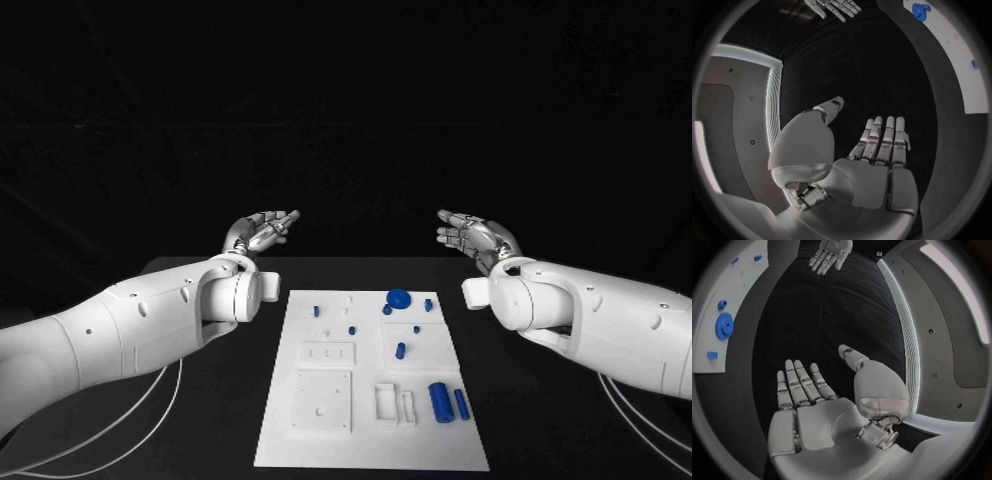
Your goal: Assemble the parts on the task board
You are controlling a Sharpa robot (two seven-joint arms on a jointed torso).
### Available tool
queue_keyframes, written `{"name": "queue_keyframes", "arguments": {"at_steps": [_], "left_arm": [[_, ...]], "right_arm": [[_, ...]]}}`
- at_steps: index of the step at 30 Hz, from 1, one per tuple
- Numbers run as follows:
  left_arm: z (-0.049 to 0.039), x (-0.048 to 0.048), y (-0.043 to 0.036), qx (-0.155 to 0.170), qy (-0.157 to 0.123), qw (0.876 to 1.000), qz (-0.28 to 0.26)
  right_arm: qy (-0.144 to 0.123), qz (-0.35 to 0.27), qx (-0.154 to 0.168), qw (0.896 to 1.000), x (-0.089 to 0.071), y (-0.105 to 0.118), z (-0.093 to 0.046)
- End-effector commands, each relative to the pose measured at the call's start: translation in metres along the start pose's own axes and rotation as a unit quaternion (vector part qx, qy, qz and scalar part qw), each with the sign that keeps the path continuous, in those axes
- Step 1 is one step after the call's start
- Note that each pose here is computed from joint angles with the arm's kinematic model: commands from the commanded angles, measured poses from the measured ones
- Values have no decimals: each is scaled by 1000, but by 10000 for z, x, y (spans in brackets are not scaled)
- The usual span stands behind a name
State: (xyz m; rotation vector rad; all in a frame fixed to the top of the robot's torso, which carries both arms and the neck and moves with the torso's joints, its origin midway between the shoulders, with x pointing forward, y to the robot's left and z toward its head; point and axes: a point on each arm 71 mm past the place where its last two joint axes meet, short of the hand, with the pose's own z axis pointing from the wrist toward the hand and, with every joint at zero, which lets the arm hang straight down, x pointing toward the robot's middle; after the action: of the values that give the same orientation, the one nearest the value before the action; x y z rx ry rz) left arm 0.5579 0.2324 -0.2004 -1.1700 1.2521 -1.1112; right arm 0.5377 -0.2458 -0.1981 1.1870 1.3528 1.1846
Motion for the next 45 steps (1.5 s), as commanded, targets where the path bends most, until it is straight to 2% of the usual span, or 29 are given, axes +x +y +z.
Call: {"name": "queue_keyframes", "arguments": {"at_steps": [1, 5, 10, 11, 17, 21, 25, 26, 29, 30, 32, 34, 37, 39, 43, 45], "left_arm": [[111, 31, -31, -33, 54, 998, -17], [188, -8, -83, -35, 57, 998, -13], [205, -17, -95, -35, 57, 998, -12], [179, -36, -99, -32, 64, 997, -13], [157, -57, -103, -32, 91, 995, -5], [133, -73, -127, -23, 101, 995, 11], [78, -89, -168, -13, 114, 993, 19], [49, -91, -192, -10, 118, 993, 21], [-23, -94, -248, -5, 129, 991, 20], [-40, -93, -258, -4, 131, 991, 19], [-93, -83, -295, -3, 140, 990, 15], [-148, -55, -314, -9, 150, 989, 6], [-222, -35, -361, -9, 159, 987, 2], [-272, -22, -386, -8, 168, 986, 2], [-360, -23, -453, -2, 181, 984, -1], [-406, -23, -502, 4, 187, 982, -2]], "right_arm": [[93, -6, 52, 994, 28, 0, 73], [105, -14, 63, 992, -43, 49, 133], [110, -18, 67, 992, -72, 70, 156], [80, -153, 10, 985, -165, 127, 223], [80, -249, -26, 965, -184, 158, 284], [91, -310, -46, 945, -162, 171, 302], [113, -381, -70, 915, -65, 184, 301], [125, -403, -77, 903, -22, 193, 295], [152, -437, -87, 882, 75, 255, 303], [156, -443, -90, 878, 92, 264, 300], [167, -470, -102, 861, 143, 293, 288], [172, -491, -111, 847, 171, 314, 269], [176, -534, -133, 816, 207, 368, 239], [175, -555, -142, 801, 232, 401, 231], [179, -582, -150, 779, 303, 430, 199], [179, -602, -157, 762, 353, 438, 172]]}}
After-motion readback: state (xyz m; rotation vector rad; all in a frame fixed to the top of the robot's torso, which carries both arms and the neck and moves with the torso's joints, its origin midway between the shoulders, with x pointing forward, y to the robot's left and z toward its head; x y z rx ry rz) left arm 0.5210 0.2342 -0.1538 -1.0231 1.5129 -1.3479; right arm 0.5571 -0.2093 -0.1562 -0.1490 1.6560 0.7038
